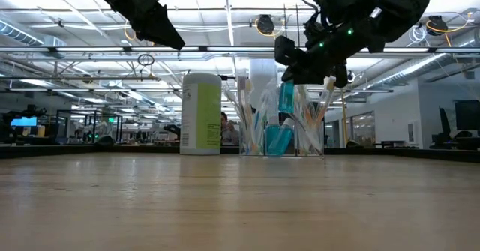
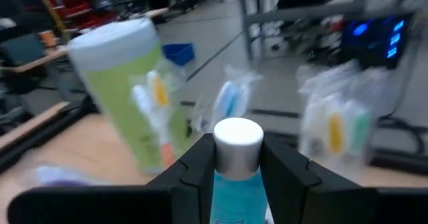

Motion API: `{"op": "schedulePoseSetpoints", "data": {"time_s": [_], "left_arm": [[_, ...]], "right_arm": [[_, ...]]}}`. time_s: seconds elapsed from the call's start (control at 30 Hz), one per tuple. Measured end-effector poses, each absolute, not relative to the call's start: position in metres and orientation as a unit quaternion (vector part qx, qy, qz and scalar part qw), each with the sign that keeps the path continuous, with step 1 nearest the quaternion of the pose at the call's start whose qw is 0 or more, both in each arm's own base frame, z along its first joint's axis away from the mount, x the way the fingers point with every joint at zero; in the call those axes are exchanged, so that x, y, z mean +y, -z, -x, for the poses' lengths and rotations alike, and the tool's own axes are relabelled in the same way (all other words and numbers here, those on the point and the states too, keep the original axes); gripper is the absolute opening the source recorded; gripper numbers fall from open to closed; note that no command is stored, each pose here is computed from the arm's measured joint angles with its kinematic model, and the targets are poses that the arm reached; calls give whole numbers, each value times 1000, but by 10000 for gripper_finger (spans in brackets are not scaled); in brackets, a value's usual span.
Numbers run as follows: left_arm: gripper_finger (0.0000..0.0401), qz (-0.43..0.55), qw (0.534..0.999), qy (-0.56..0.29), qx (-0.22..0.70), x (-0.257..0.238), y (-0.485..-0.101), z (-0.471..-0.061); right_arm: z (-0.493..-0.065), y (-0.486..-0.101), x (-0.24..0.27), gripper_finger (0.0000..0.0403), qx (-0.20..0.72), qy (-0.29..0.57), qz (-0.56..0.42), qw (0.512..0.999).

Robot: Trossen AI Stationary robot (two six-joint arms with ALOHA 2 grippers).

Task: Pick & Place toothbrushing station
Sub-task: Put the blue mouthwash into the transparent organizer

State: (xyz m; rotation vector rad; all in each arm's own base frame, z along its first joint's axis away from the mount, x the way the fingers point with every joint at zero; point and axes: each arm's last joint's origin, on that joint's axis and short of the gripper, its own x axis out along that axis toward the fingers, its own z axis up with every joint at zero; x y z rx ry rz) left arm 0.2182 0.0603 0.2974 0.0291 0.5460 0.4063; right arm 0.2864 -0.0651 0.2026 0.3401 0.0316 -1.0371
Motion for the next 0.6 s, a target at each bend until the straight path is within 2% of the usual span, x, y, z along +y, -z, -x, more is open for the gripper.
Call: {"op": "schedulePoseSetpoints", "data": {"time_s": [0.23, 0.6], "left_arm": [[131, -14, 943, -199, 268, 60, -297, -218], [131, -14, 943, -199, 267, 60, -297, -218]], "right_arm": [[-287, -202, -66, 89, 22, 499, -138, 855], [-298, -174, -65, 89, 43, 510, -131, 849]]}}
